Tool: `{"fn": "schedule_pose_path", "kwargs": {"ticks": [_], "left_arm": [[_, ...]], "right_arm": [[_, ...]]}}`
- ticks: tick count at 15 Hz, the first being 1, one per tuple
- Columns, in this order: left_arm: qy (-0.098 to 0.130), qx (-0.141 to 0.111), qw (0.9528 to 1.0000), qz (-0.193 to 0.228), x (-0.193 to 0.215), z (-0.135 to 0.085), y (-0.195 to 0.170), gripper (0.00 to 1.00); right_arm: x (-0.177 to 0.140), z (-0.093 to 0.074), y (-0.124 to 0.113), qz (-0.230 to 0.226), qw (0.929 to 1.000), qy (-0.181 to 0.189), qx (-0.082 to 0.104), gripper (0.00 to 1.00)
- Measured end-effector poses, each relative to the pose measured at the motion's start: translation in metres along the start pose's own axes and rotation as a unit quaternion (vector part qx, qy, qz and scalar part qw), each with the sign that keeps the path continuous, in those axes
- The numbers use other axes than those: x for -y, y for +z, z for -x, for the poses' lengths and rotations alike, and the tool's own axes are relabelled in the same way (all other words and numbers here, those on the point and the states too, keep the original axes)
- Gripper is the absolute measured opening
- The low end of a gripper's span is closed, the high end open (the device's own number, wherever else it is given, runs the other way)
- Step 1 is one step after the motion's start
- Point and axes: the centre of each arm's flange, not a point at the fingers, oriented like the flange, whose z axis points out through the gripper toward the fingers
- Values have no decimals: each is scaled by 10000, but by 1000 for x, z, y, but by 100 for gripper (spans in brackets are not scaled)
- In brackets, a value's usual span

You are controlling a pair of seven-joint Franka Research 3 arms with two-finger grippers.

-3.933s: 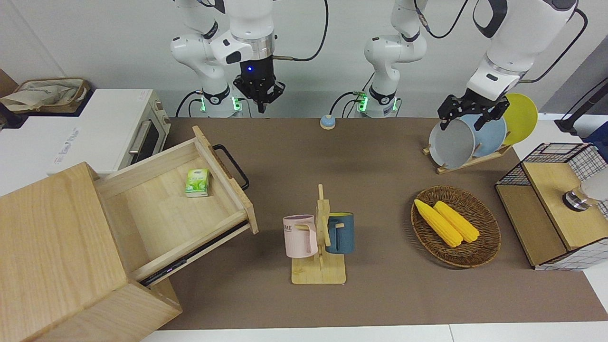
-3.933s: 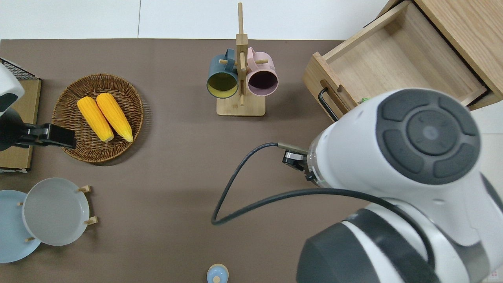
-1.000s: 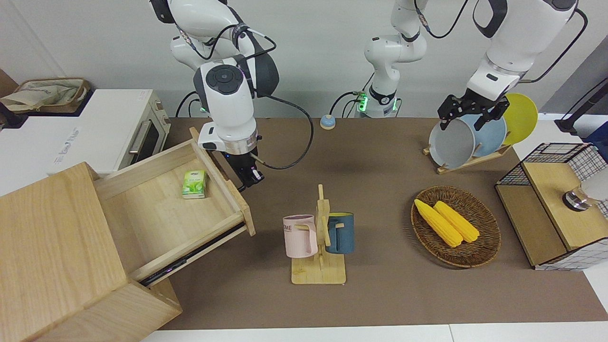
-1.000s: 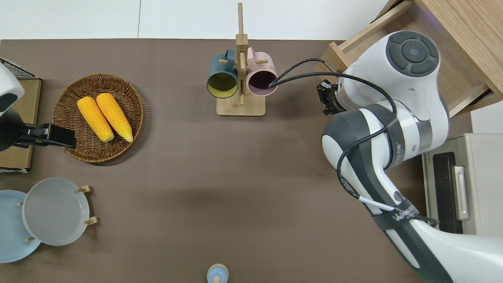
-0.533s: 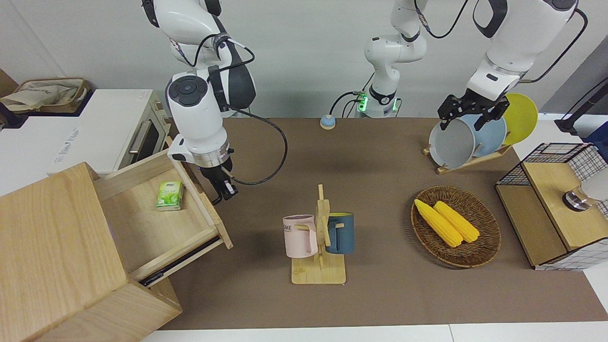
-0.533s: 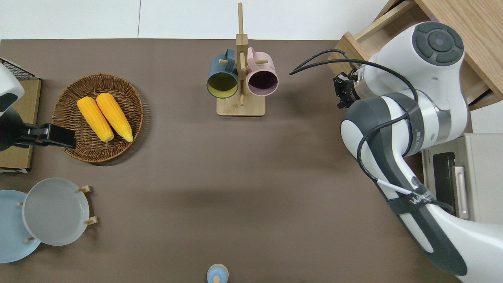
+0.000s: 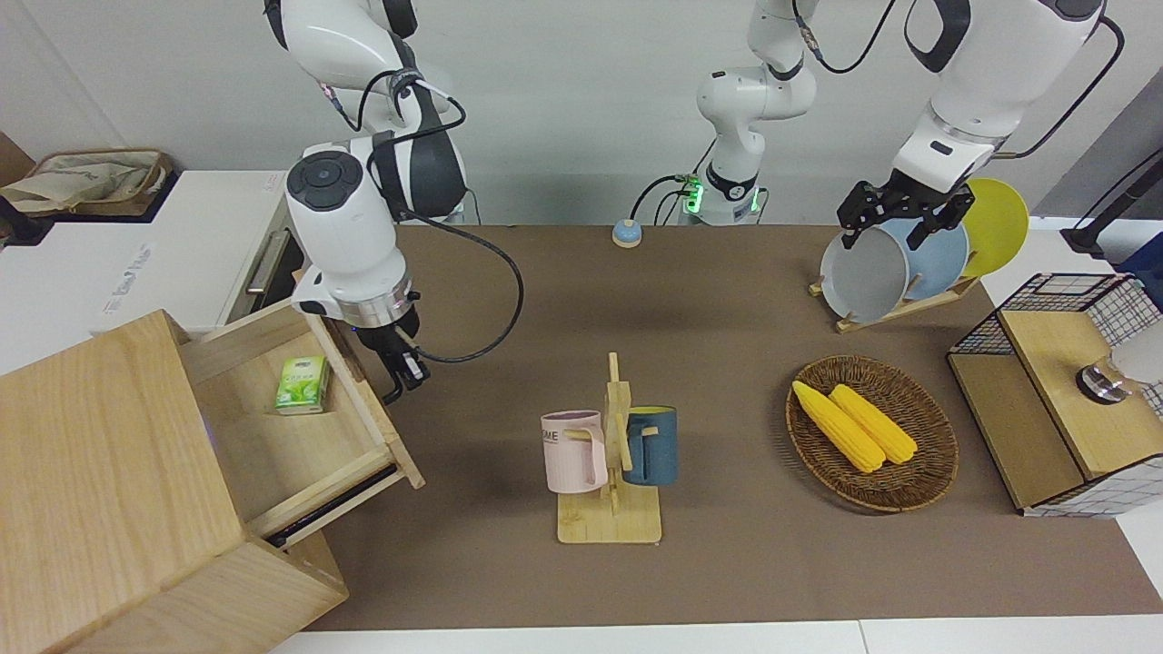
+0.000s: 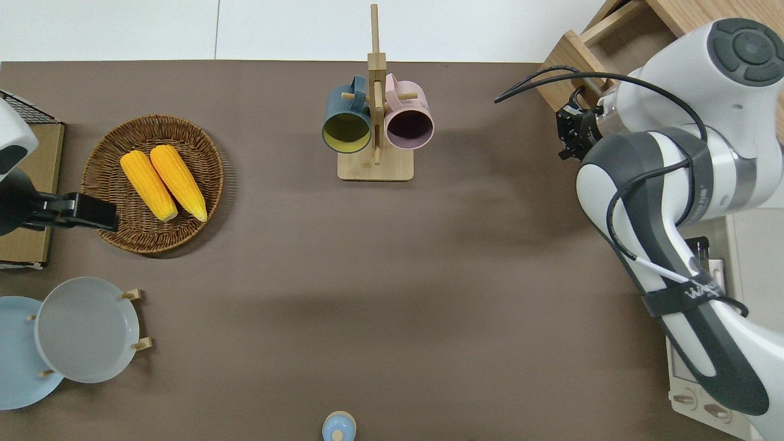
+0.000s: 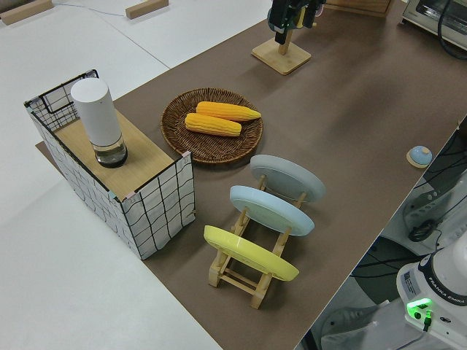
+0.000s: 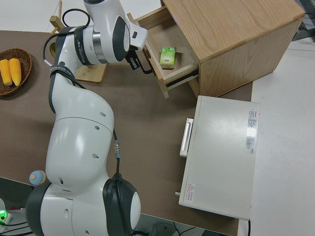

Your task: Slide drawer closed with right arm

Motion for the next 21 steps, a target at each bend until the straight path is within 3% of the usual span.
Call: {"fn": "schedule_pose_path", "kwargs": {"ticks": [13, 21], "left_arm": [[0, 0, 10000, 0, 0, 0, 0, 100], [0, 0, 10000, 0, 0, 0, 0, 100]], "right_arm": [[-45, -82, -1, 6, 9999, -101, -10, 1], [-50, -94, -7, 45, 9999, -150, 22, 1]]}}
